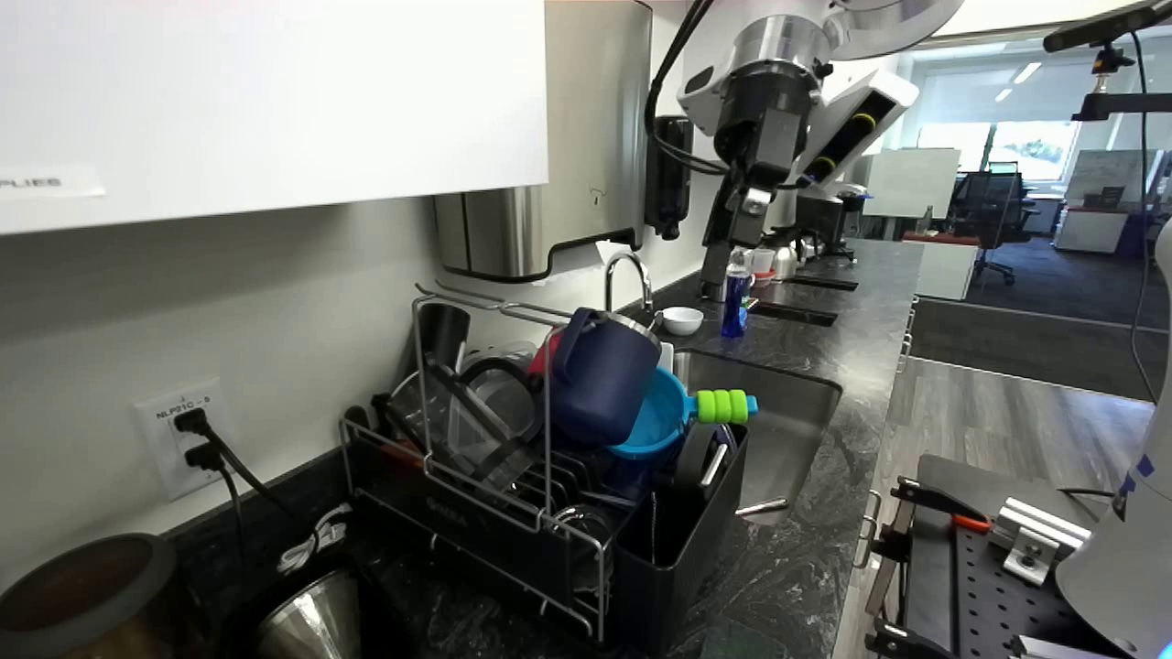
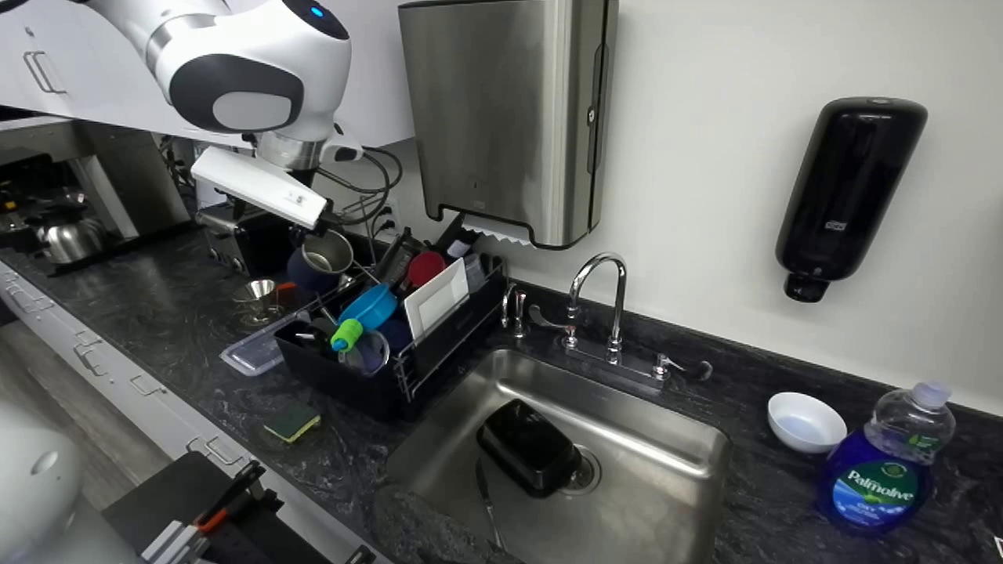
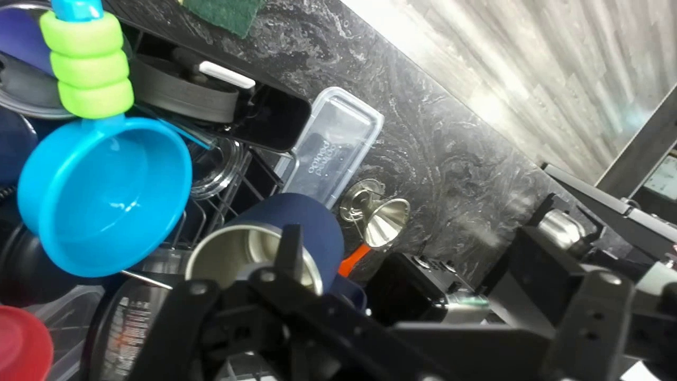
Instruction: Pick up the blue cup and place it in the sink
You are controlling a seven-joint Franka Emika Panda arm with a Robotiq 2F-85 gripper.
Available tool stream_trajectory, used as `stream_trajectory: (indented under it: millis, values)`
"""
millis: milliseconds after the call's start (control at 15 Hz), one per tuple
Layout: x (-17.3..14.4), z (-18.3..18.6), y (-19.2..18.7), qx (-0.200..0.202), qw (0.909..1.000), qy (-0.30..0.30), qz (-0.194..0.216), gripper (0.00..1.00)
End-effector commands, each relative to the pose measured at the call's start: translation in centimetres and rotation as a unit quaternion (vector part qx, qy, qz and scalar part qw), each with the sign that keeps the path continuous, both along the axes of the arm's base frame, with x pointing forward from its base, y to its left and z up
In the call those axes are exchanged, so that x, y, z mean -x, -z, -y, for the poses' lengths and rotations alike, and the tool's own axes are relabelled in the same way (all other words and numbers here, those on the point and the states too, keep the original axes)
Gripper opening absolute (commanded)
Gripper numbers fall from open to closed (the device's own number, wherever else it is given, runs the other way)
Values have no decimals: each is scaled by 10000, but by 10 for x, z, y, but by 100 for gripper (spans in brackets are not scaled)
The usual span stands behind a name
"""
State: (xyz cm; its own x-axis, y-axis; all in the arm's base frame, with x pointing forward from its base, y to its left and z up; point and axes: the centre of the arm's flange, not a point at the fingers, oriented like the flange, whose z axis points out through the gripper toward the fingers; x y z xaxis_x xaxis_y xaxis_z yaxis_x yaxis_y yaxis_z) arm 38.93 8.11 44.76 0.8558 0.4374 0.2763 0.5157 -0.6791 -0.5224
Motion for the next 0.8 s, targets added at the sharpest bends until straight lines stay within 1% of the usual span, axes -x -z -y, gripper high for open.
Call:
stream_trajectory:
  millis: [0,133,333,533,733]
  values:
    - [10,3,-3,-606,9957,-555,420,100]
    - [12,7,-6,-883,9894,-832,798,100]
    - [15,19,-6,-1124,9778,-1138,1351,100]
    - [23,31,2,-1065,9652,-1476,1878,100]
    - [33,40,13,-1017,9522,-1789,2259,100]
